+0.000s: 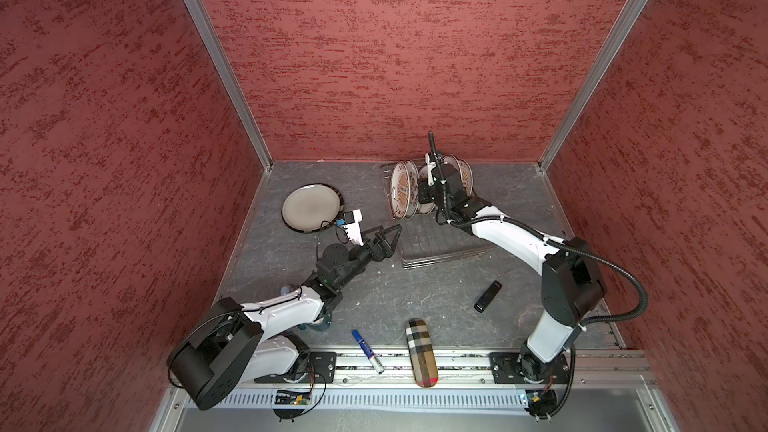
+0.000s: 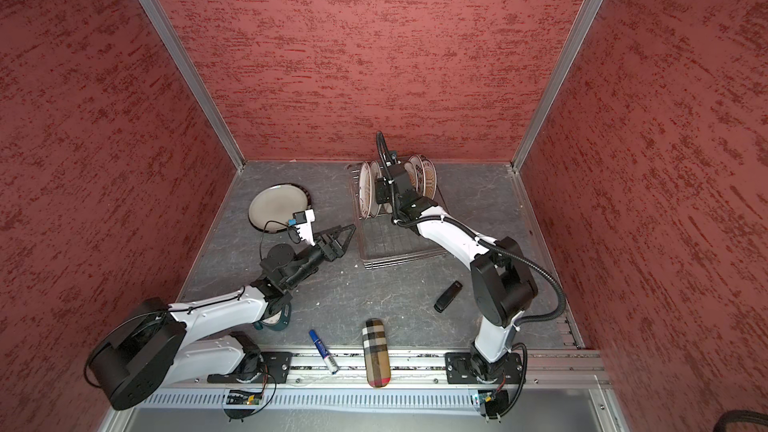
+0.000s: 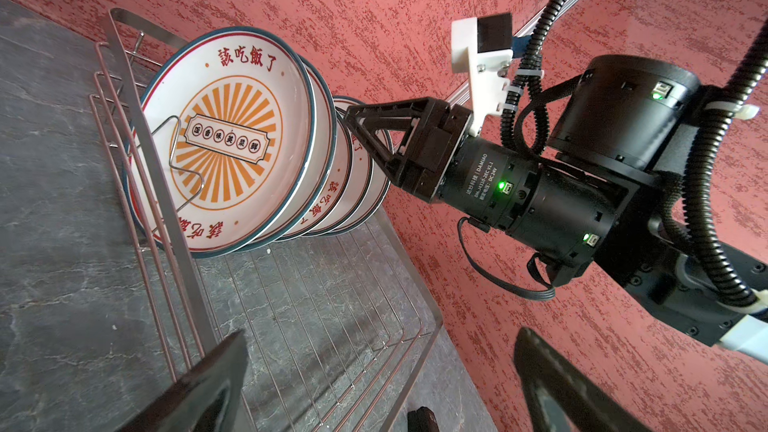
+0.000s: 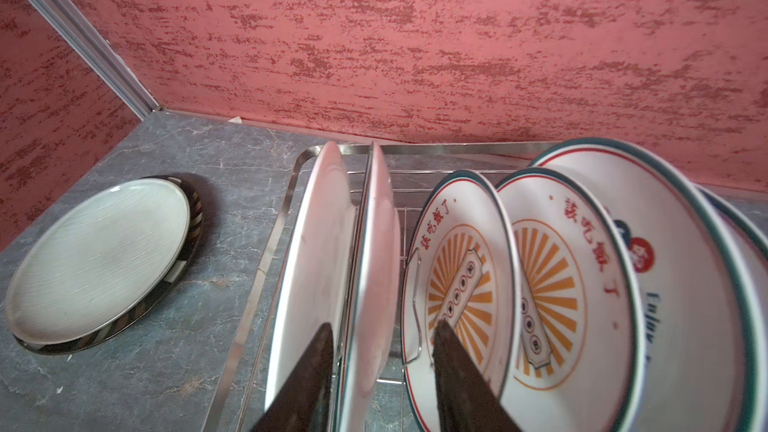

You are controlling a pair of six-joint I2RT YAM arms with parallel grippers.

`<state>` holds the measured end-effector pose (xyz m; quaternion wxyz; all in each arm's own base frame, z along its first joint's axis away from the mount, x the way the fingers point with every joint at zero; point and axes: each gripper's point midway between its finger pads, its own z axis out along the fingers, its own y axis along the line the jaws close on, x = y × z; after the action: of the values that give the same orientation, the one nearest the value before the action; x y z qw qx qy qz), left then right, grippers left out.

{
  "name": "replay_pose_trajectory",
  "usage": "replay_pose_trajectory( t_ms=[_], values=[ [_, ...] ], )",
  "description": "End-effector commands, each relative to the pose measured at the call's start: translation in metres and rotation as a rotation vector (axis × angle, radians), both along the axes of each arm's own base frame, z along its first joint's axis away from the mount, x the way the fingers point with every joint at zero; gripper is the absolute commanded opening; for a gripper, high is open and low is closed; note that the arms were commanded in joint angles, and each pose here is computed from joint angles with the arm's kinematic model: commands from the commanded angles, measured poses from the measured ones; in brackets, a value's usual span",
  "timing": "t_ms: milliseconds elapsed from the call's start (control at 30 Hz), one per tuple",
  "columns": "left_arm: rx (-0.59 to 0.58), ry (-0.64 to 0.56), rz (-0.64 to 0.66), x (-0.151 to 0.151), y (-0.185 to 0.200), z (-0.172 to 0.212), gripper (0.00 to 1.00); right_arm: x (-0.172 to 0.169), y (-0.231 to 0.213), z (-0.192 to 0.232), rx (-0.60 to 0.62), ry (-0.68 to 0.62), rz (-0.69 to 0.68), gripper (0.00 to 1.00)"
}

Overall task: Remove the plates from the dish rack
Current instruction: 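Grip the top edge of the white plate with red-green lettering using the right gripper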

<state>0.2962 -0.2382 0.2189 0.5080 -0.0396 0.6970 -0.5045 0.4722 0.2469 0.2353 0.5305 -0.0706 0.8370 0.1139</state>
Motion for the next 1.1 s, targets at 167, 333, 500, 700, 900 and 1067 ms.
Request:
replay_pose_trajectory(
  t_ms=[167,333,500,700,900,1067],
  values=[
    [-0.029,-0.024,-0.025,-0.004,-0.005,0.009,0.99,0.01,-0.07,0.024,0.011,-0.046,-0.172,0.4],
    [-0.028,-0.027,-0.03,-0.003,-0.007,0.009,0.99,0.023,-0.094,0.018,0.013,-0.024,-0.229,0.38],
    [-0.024,-0.028,-0.031,-0.002,-0.009,0.009,1.0,0.031,-0.11,0.012,-0.021,-0.019,-0.29,0.36],
    [-0.022,-0.022,-0.033,-0.001,-0.01,0.006,0.99,0.041,-0.107,-0.007,-0.029,0.031,-0.264,0.32],
    [-0.023,-0.021,-0.035,-0.001,-0.01,0.006,0.99,0.049,-0.11,-0.017,-0.059,0.038,-0.285,0.22],
    [-0.017,-0.019,-0.026,0.0,-0.009,0.004,0.99,0.053,-0.113,-0.021,-0.088,0.03,-0.303,0.2]
  ],
)
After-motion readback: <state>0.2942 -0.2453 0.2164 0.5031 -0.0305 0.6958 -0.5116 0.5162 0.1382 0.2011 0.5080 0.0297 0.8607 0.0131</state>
